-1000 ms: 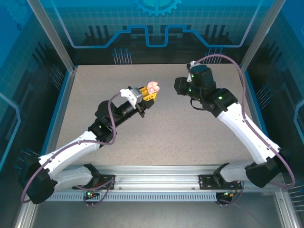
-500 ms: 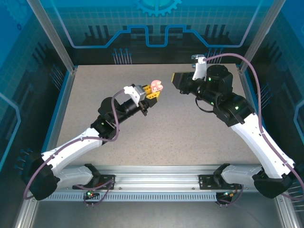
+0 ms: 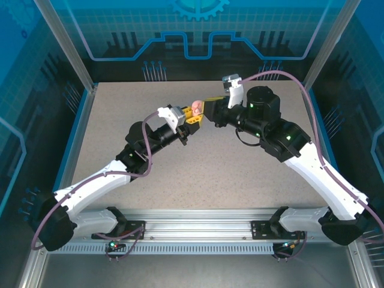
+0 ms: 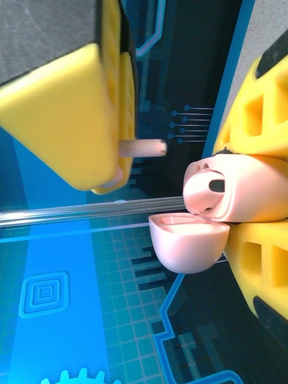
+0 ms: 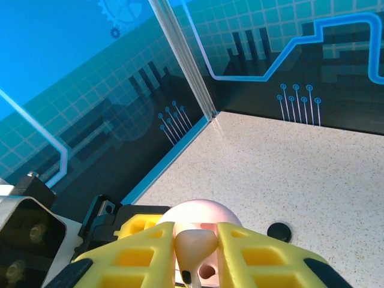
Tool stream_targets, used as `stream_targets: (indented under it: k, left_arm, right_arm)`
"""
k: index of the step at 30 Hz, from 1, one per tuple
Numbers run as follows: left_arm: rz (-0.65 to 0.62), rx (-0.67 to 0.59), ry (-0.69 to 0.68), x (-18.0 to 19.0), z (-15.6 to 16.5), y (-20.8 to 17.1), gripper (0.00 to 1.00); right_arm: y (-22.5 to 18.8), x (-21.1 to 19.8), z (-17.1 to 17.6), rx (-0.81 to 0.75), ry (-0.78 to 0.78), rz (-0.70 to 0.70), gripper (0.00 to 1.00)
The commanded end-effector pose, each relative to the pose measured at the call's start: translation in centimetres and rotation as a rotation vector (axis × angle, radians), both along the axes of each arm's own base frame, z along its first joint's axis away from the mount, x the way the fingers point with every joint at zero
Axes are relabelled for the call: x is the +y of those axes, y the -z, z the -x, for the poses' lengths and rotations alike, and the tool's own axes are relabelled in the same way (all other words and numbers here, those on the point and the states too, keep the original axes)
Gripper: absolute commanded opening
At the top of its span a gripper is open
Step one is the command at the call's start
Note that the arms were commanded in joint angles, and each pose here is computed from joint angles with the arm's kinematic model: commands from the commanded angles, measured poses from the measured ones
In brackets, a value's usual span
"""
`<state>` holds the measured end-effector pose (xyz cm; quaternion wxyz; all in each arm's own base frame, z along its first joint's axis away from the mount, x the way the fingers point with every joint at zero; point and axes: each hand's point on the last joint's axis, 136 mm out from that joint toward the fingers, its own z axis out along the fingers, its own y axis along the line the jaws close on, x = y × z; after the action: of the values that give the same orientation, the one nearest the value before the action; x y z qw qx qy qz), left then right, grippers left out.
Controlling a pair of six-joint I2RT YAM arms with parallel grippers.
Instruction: Insert wireless bluetooth earbuds into charging case
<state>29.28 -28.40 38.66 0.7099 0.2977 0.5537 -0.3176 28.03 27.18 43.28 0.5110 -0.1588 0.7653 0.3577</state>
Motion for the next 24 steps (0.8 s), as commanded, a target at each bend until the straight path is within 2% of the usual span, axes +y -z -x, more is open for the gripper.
stream_targets:
  k: [1, 19, 24]
  left_arm:
    - [0.05, -0.054, 0.027, -0.2, 0.7, -2.7, 0.0]
    - [0.065, -0.064, 0.037, -0.1, 1.1, -3.4, 0.0]
    - [0.062, -0.058, 0.035, -0.1, 1.1, -3.2, 0.0]
  right_arm:
    - [-0.5, 0.5, -0.1, -0.038, -0.001, 0.005, 0.22]
    - [1.8, 0.4, -0.8, -0.012, 0.031, 0.061, 0.21]
    - [1.3, 0.5, -0.8, -0.018, 0.03, 0.046, 0.21]
